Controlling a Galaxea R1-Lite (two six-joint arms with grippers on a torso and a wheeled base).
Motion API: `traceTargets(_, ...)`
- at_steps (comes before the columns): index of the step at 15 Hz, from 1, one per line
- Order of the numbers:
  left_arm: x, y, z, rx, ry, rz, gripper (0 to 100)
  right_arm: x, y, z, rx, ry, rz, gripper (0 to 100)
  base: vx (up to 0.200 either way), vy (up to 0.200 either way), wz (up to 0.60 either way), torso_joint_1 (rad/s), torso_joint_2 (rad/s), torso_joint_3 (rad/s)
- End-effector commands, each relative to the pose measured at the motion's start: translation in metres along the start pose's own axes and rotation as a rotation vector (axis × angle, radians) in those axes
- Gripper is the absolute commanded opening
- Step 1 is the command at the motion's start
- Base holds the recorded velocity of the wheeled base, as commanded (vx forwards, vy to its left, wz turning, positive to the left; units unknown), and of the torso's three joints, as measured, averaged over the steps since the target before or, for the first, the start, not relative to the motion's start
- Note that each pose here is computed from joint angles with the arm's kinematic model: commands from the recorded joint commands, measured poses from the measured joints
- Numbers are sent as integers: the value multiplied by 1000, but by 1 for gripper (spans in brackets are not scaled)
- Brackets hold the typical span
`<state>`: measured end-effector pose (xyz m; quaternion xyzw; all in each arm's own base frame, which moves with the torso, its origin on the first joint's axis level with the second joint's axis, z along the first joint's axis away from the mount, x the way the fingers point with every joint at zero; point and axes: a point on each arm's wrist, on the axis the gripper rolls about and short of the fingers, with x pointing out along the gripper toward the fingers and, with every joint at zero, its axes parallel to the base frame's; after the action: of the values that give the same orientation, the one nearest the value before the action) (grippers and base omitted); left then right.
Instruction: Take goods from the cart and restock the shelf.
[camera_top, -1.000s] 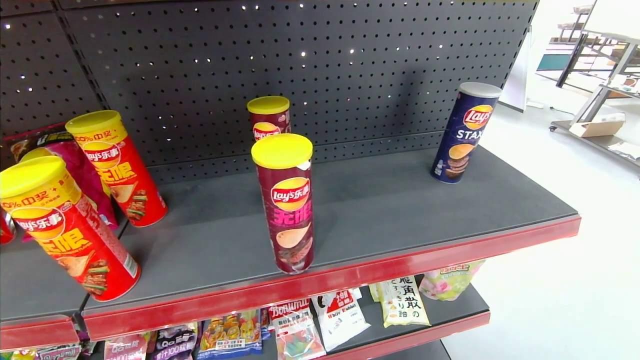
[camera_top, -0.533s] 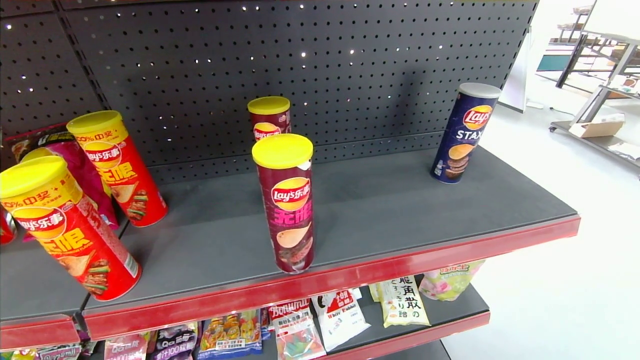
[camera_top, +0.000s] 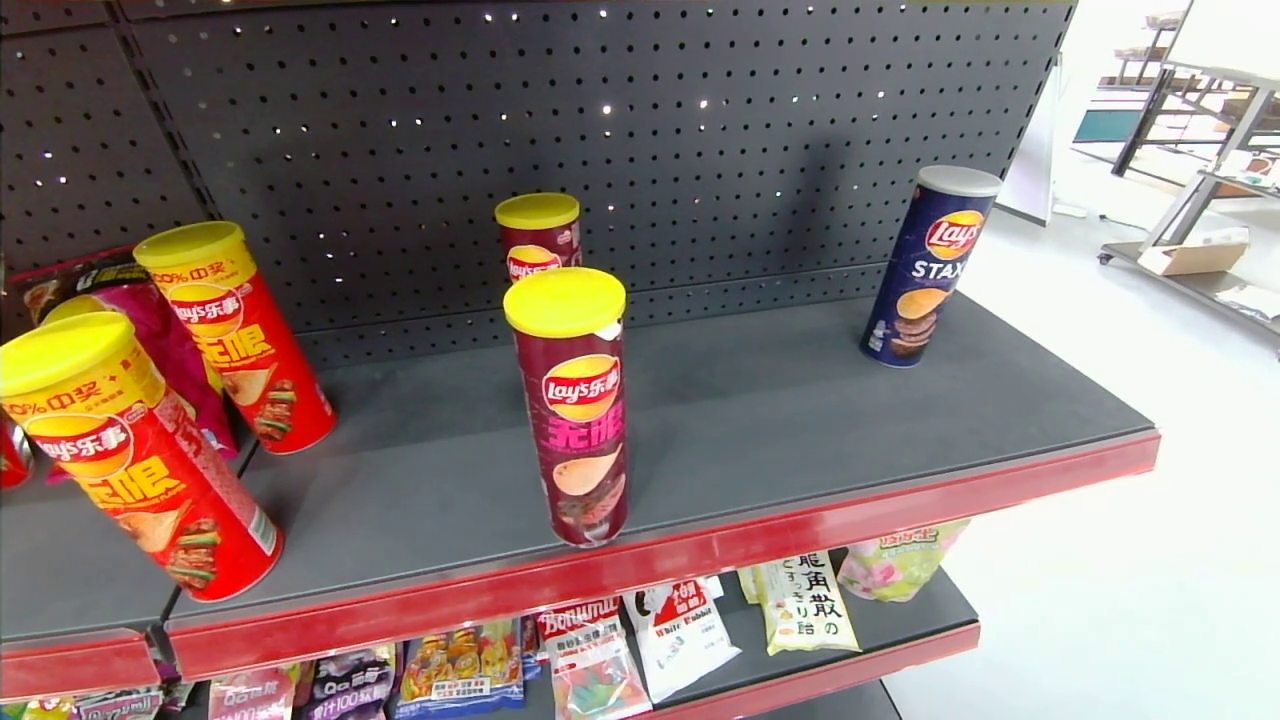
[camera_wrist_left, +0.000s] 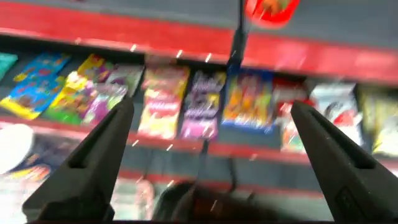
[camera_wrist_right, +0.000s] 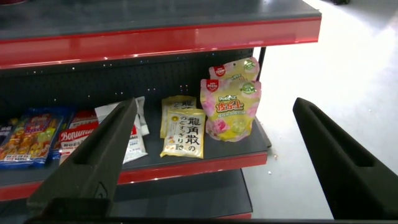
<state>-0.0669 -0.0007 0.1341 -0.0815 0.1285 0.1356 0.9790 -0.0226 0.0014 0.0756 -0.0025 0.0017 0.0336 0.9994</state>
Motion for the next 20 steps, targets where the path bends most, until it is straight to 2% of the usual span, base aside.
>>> traceTargets(1, 25, -3, -13, -25, -54, -13, 100, 0, 0, 0, 0, -1, 2, 100, 0, 0, 600, 7, 2, 7)
traceTargets(2, 34, -4, -15, -17, -107, -24, 100, 0, 0, 0, 0, -1, 2, 100, 0, 0, 600, 2, 7, -2)
traceTargets(3, 45, -5, -23, 22, -135, -46, 100, 0, 0, 0, 0, -1, 2, 100, 0, 0, 600, 2, 2, -7)
traceTargets(5, 57, -6, -34, 84, -168, -106, 100, 0, 0, 0, 0, -1, 2, 100, 0, 0, 600, 12, 7, -5)
traceTargets(6, 59, -7, -36, 103, -185, -117, 100, 0, 0, 0, 2, -2, 0, 100, 0, 0, 600, 2, -2, -2)
traceTargets(11, 60, -8, -38, 109, -188, -179, 100, 0, 0, 0, 2, -1, 2, 100, 0, 0, 0, 0, 0, 0)
traceTargets(12, 61, -9, -38, 110, -192, -215, 100, 0, 0, 0, -6, -1, 2, 100, 0, 0, 0, 0, 0, 0)
traceTargets(13, 62, -9, -42, 127, -178, -232, 100, 0, 0, 0, -15, -5, 5, 100, 0, 0, 0, 0, 0, 0)
traceTargets(14, 63, -9, -43, 141, -174, -233, 100, -2, 0, 13, -17, -32, 31, 100, 0, 0, 0, 0, 0, 0)
traceTargets(15, 63, -9, -43, 167, -175, -239, 100, 11, -1, 76, 37, 3, 62, 100, 0, 0, 0, 0, 0, 0)
traceTargets(16, 63, -9, -42, 171, -173, -249, 100, 25, -1, 111, 94, 23, 76, 100, 0, 0, 0, 0, 0, 0)
traceTargets(17, 62, -8, -43, 174, -180, -266, 100, 41, -1, 124, 41, 70, 105, 100, 0, 0, 0, 0, 0, 0)
traceTargets(18, 62, -8, -43, 174, -187, -273, 100, 47, -1, 125, 7, 94, 108, 100, 0, 0, 0, 0, 0, 0)
traceTargets(19, 58, -6, -45, 175, -246, -314, 100, 82, -1, 131, -92, 208, 116, 100, 0, 0, 0, 0, 0, 0)
traceTargets(20, 57, -6, -45, 172, -258, -320, 100, 102, -1, 133, -90, 260, 124, 100, 0, 0, 0, 0, 0, 0)
